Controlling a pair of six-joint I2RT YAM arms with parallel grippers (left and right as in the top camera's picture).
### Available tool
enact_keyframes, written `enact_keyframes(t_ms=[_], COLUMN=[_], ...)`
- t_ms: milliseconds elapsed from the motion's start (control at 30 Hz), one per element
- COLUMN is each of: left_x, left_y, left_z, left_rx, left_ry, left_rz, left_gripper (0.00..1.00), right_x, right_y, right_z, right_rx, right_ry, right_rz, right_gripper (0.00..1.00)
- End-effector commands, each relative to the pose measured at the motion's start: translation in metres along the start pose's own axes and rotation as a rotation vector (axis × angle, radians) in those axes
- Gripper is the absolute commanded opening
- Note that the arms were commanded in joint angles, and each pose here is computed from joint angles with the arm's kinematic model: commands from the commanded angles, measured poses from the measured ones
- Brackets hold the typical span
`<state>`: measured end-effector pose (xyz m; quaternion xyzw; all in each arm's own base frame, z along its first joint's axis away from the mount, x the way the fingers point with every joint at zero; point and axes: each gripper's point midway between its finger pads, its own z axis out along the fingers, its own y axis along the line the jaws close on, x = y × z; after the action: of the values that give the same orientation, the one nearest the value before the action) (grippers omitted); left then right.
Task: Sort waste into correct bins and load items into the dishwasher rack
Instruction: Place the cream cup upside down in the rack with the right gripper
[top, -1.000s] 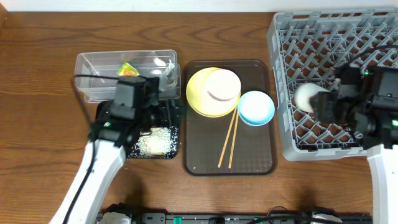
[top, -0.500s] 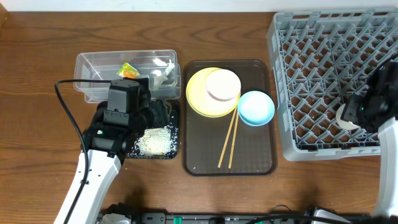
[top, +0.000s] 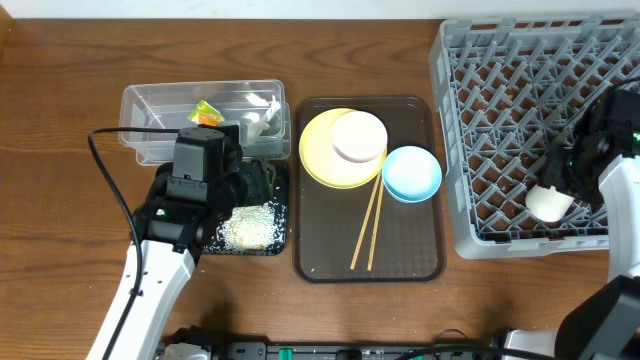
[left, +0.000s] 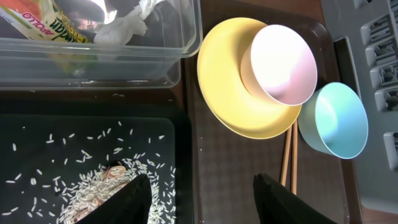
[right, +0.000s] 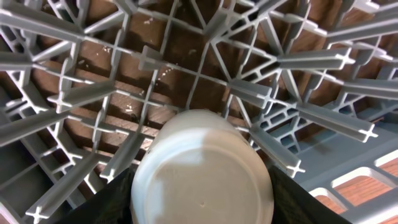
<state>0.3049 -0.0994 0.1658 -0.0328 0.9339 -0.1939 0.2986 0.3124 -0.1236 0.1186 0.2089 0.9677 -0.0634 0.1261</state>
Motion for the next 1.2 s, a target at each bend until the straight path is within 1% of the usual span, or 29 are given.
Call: enact_keyframes(t_ms=[0,133,167,200,233,300,433,567,700,900,1067,1133,1167], left_x=[-0.005,-0.005,-0.005,-0.005,-0.005,-0.005,-0.005,-0.005,-0.005,-0.005,-0.005,-0.005,-0.005], left_y=[0.001,0.001,0.001,0.001,0.001,0.001,0.001,0.001,0.001,0.001,0.001,0.001,0.001], left_z=[-0.002,-0.002,-0.002,-0.002,-0.002,-0.002,-0.002,-0.002,-0.002,-0.002,-0.002,-0.002,-0.002], left_rx=[-0.011,-0.011,-0.011,-0.011,-0.011,-0.011,-0.011,-0.011,-0.011,-0.01,-0.01,-0.01,-0.01], left_ry=[-0.011,-0.011,-0.011,-0.011,-0.011,-0.011,-0.011,-0.011,-0.011,-0.011,-0.011,-0.011,-0.011], left_rz=[0.015,0.015,0.015,0.015,0.015,0.015,0.015,0.015,0.015,0.015,0.015,0.015,0.015], left_gripper=[0.56,0.56,0.56,0.56,0.56,0.56,0.56,0.56,0.56,0.56,0.56,0.56,0.56], right_x=[-0.004,0.003,0.006,0.008,0.009,0.008,-0.001,-0.01,-0.012,-0.014,-0.011,-0.01,-0.01], right_y=[0.003,0.004,0.004,0.004,0.005,0.006,0.006,0.004,0.004,0.003,0.003,0.004,0.005], right_z=[-0.005,-0.007,-0.007,-0.007,-0.008,-0.013,-0.038,-0.06,-0.064,-0.045,-0.021,-0.013,-0.008], right_rx=[-0.035,-0.039,-0.039,-0.044,-0.05,-0.059,-0.073,-0.081,-0.082,-0.06,-0.046,-0.044,-0.044], right_ry=[-0.026,0.0,0.013,0.021,0.021,0.008,-0.08,-0.175,-0.195,-0.159,-0.086,-0.062,-0.052], right_rz=[0.025,0.023,0.022,0.022,0.022,0.022,0.028,0.034,0.035,0.034,0.029,0.027,0.026], right_gripper=[0.26,0.25,0.15,0.08,0.06,0.05,0.02,0.02,0.02,0.01,0.01,0.04,0.07])
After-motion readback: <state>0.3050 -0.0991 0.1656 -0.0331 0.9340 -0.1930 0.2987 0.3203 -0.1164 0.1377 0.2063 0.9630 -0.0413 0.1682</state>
